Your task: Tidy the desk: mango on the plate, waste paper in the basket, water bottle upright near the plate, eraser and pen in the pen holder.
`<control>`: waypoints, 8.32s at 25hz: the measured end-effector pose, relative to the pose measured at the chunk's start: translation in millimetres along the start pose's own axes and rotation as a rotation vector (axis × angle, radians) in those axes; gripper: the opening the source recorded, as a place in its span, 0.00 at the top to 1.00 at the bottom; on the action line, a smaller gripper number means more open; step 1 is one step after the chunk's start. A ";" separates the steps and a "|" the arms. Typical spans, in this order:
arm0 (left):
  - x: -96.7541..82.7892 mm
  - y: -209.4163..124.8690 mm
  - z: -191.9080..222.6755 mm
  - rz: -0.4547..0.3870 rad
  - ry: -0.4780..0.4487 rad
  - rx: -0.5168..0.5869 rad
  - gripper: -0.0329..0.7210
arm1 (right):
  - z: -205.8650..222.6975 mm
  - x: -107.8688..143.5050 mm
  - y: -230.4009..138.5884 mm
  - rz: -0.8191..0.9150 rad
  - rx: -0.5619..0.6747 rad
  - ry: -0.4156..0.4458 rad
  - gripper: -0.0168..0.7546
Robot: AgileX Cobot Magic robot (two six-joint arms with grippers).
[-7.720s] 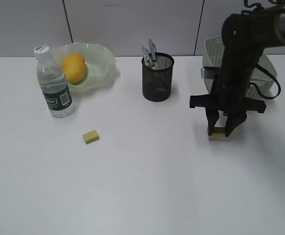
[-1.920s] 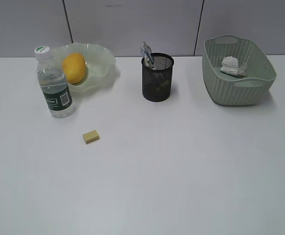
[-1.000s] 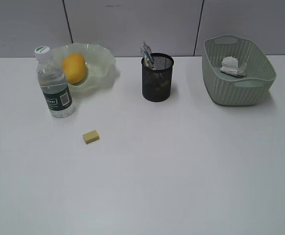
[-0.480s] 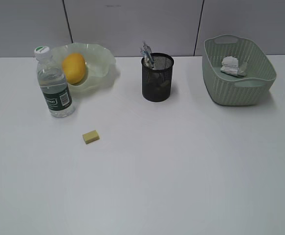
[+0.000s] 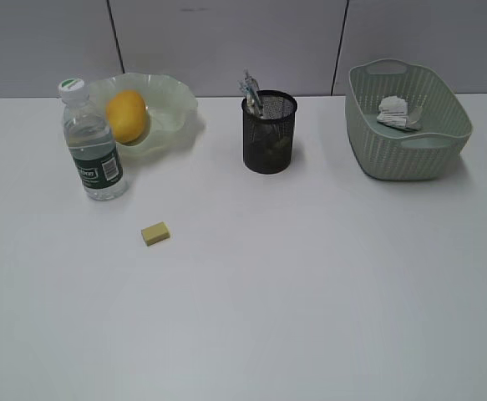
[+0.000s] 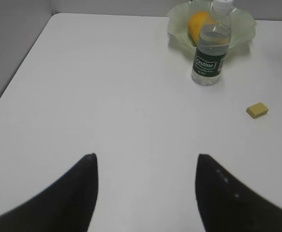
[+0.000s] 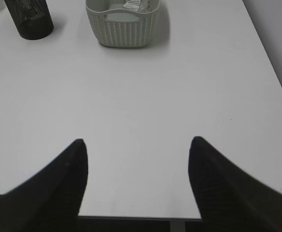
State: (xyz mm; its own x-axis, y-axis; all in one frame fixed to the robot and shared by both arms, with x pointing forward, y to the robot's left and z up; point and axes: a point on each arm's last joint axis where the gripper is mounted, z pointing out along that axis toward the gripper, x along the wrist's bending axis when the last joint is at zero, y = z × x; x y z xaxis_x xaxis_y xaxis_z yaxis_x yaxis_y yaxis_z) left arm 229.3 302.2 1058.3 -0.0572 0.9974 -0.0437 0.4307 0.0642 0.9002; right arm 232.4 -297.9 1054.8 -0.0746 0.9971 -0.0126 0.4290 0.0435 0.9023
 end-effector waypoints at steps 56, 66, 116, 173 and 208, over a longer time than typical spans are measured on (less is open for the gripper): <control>-201.4 59.6 355.0 0.939 -0.652 0.899 0.40 | 0.0 0.0 0.4 0.007 -0.004 0.000 0.32; -222.3 33.7 402.6 0.942 -0.678 0.957 0.40 | 0.0 0.0 0.4 0.007 -0.004 0.000 0.32; -280.1 169.2 341.2 0.529 -0.740 0.170 0.69 | 0.0 0.0 0.5 0.007 -0.005 0.000 0.33; -329.9 87.8 433.5 0.355 -0.645 0.085 0.54 | 0.0 0.0 0.5 0.008 -0.005 0.000 0.33; -266.5 206.0 290.8 0.255 -0.629 0.398 0.34 | 0.0 0.0 0.5 0.008 -0.005 0.000 0.33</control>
State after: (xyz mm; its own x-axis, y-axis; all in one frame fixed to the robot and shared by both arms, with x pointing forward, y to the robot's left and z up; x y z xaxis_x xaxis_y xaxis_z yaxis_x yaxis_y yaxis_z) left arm 595.2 59.0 1129.4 0.5563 0.8063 -0.2008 0.6591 -0.2810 0.6976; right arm 232.6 -297.9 1055.2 -0.0710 0.9975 -0.0053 0.4246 0.0350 0.9047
